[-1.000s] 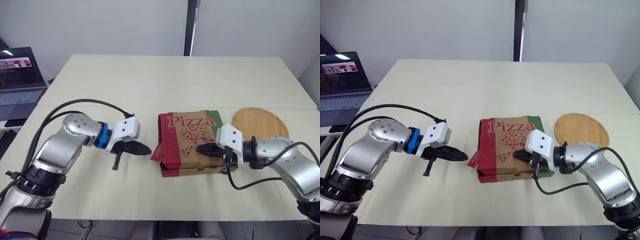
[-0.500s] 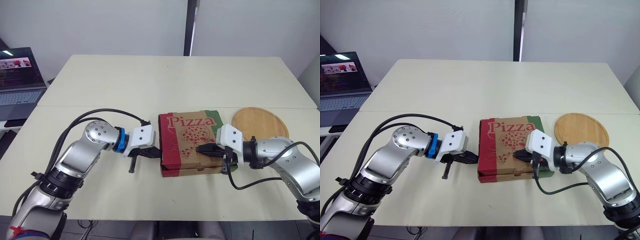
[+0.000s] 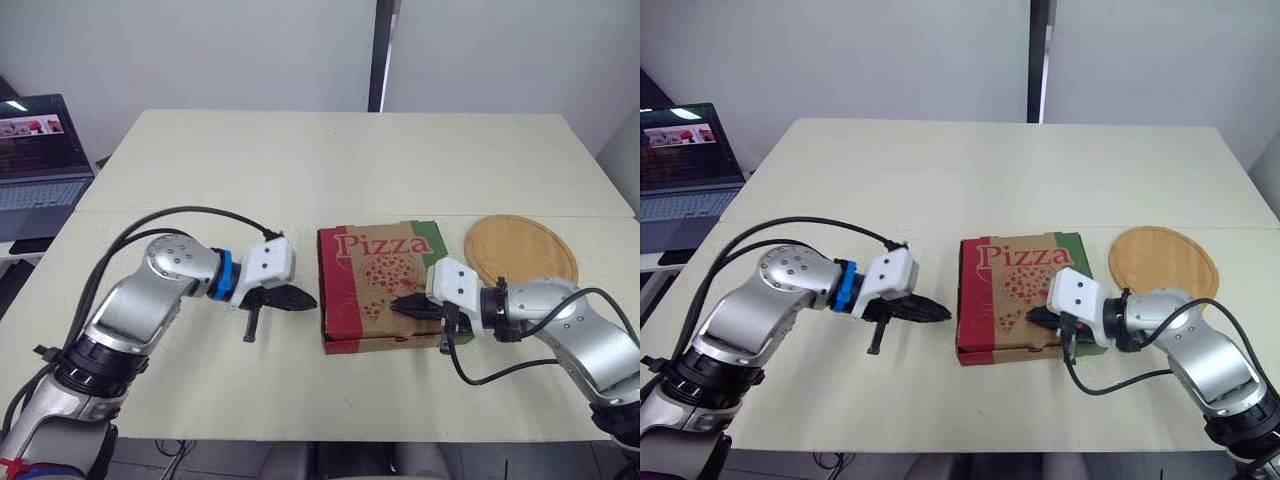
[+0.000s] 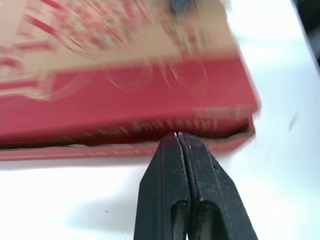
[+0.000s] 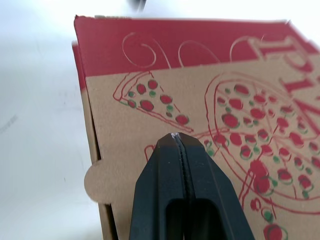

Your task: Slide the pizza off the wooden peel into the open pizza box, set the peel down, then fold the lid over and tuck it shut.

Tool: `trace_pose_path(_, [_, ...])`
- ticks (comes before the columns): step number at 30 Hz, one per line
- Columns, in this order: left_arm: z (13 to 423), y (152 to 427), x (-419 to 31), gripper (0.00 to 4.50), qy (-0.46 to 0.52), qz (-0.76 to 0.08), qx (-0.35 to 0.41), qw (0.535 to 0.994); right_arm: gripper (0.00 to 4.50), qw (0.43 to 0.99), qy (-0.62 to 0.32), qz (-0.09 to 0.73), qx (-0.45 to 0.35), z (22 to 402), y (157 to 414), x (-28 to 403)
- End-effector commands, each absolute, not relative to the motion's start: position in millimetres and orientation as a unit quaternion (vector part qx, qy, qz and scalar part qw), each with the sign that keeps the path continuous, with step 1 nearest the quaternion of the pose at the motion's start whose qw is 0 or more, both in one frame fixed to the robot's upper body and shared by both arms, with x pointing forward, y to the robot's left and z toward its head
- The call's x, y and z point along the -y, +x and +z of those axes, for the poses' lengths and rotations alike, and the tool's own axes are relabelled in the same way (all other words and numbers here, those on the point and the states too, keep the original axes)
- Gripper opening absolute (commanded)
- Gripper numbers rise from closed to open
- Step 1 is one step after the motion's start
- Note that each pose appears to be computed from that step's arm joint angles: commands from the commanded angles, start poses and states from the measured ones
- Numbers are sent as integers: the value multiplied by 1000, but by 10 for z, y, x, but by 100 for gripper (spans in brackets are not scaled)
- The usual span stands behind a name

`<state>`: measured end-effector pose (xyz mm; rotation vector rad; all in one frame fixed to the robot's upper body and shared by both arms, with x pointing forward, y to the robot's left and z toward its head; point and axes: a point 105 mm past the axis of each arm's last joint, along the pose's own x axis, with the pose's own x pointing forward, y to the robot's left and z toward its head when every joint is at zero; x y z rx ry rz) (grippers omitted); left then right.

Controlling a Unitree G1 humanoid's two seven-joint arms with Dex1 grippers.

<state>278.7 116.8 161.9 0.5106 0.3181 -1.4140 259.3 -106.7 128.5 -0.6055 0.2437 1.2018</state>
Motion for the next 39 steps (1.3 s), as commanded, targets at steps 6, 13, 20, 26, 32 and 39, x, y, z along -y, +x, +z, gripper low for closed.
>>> trace_pose_path(6, [1338,2769,-953,0,251,-631,-152,718,3,772,-302,548,-111,1241,2585,1096])
trace_pose_path(13, [1093,2823,-942,0,281,-622,-165,712,3,785,-302,533,-91,1302,2615,1131])
trace_pose_path(20, [1554,2993,-1238,0,167,-544,-122,813,3,865,-284,411,-54,1719,2880,1657])
trace_pose_path(26, [1415,3237,-1742,0,187,-402,-136,886,3,882,-327,319,-115,1494,2953,2219])
trace_pose_path(32, [1121,3194,-1486,0,162,-418,-156,880,3,867,-301,358,-169,1104,2776,2170])
trace_pose_path(39, [1060,3184,-1327,0,138,-426,-155,881,3,849,-244,434,-176,1033,2533,1853])
